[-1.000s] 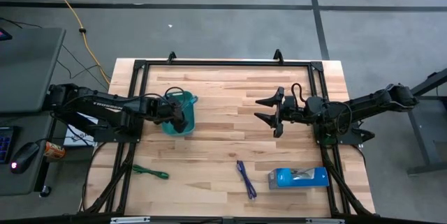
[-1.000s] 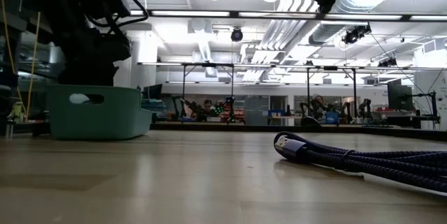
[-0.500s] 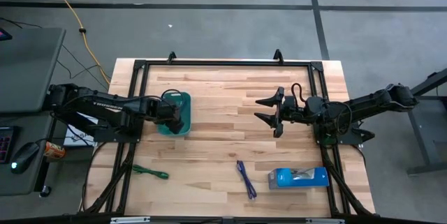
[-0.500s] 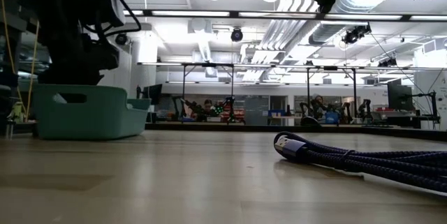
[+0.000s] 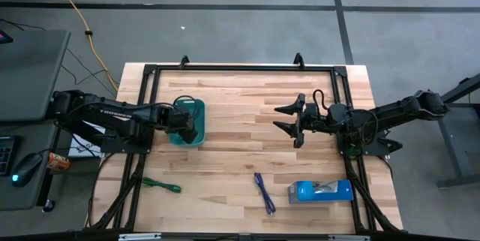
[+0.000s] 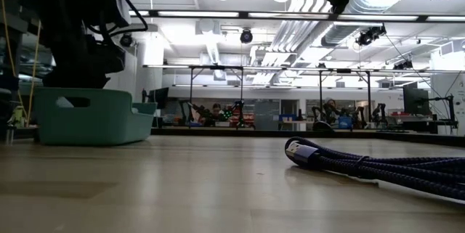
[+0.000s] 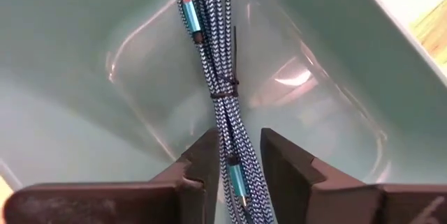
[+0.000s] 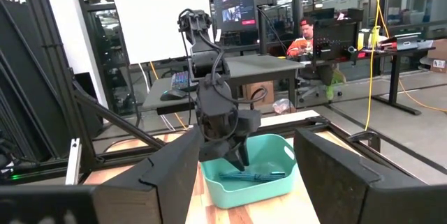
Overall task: Pick and place USB-C Cables
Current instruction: Adjust the blue bin
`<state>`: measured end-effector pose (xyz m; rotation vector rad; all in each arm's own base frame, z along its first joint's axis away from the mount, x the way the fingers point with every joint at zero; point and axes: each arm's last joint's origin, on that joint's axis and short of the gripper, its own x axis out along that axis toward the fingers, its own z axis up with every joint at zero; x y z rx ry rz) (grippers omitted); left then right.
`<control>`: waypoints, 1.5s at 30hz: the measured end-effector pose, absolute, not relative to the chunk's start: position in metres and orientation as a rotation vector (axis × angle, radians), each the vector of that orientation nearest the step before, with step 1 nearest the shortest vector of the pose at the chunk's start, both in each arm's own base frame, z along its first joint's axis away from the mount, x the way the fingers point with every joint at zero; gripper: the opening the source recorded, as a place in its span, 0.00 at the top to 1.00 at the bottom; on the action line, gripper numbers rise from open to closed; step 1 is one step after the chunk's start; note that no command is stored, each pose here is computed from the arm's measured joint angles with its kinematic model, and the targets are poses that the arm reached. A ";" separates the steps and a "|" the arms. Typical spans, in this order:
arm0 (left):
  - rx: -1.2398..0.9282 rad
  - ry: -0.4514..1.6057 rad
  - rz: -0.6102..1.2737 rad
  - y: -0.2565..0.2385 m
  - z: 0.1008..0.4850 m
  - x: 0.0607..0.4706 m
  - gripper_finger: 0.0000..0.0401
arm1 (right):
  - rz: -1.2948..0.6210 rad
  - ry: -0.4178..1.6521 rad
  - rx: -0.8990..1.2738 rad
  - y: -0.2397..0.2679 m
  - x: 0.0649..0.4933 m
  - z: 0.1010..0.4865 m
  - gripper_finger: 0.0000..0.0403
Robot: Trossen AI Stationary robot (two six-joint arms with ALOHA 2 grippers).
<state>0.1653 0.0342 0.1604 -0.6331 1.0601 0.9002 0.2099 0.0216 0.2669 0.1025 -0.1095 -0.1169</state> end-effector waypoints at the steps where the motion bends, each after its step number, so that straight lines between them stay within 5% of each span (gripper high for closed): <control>1: -0.633 1.057 0.899 0.034 0.160 0.166 0.76 | -0.117 -0.110 0.102 0.022 0.210 0.267 0.44; 15: -0.652 1.078 0.822 0.033 0.161 0.168 0.53 | -0.117 -0.109 0.102 0.022 0.210 0.267 0.44; 34: -0.472 0.812 0.747 0.042 0.175 0.192 0.54 | -0.117 -0.109 0.100 0.022 0.210 0.267 0.44; 45: -0.292 0.867 1.043 0.039 0.208 0.185 0.63 | -0.117 -0.109 0.099 0.022 0.210 0.267 0.44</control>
